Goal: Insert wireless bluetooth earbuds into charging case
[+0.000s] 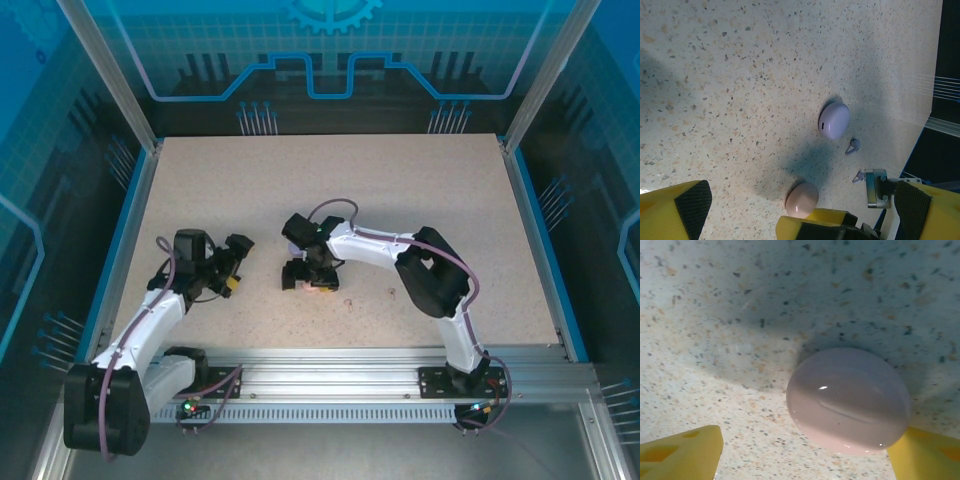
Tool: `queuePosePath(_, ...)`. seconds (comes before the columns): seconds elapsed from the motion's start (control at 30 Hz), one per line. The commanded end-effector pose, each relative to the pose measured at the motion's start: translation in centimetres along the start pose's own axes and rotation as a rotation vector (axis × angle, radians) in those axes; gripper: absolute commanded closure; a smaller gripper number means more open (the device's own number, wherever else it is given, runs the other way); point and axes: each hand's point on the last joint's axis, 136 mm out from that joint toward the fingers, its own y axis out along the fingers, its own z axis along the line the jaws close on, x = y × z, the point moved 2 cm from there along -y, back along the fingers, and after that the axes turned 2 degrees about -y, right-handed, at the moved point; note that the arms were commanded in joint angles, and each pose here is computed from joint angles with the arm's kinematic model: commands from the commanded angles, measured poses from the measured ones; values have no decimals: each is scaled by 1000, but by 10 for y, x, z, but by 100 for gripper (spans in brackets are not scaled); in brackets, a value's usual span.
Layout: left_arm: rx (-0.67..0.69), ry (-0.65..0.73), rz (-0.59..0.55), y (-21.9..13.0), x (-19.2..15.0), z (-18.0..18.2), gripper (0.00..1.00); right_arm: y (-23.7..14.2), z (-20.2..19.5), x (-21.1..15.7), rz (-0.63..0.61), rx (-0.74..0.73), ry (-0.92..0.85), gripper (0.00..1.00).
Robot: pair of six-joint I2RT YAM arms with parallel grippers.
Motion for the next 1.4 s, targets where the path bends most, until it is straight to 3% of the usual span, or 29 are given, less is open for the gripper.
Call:
queuePosePath(0.0, -21, 38, -7, -1, 3, -12, 1, 2, 21, -4, 19, 47, 2, 14)
queuePosePath(0.27, -15, 50, 0, 1, 5, -17, 1, -9, 27, -9, 7, 41, -27, 15)
queuePosePath(0.47, -23, 43, 40, 4, -3, -14, 1, -43, -14, 4, -92, -59, -50, 16)
queuePosePath(0.7, -7, 99, 121, 18, -45, -8, 4, -49, -52, 37, -123, -166, -98, 24)
queuePosePath(0.97, -7, 129, 108, 30, -68, -3, 3, -55, -58, 44, -144, -167, -119, 26)
queuePosePath(1.37, -24, 207, 69, 30, -66, -12, 1, -63, -56, 40, -174, -128, -121, 24)
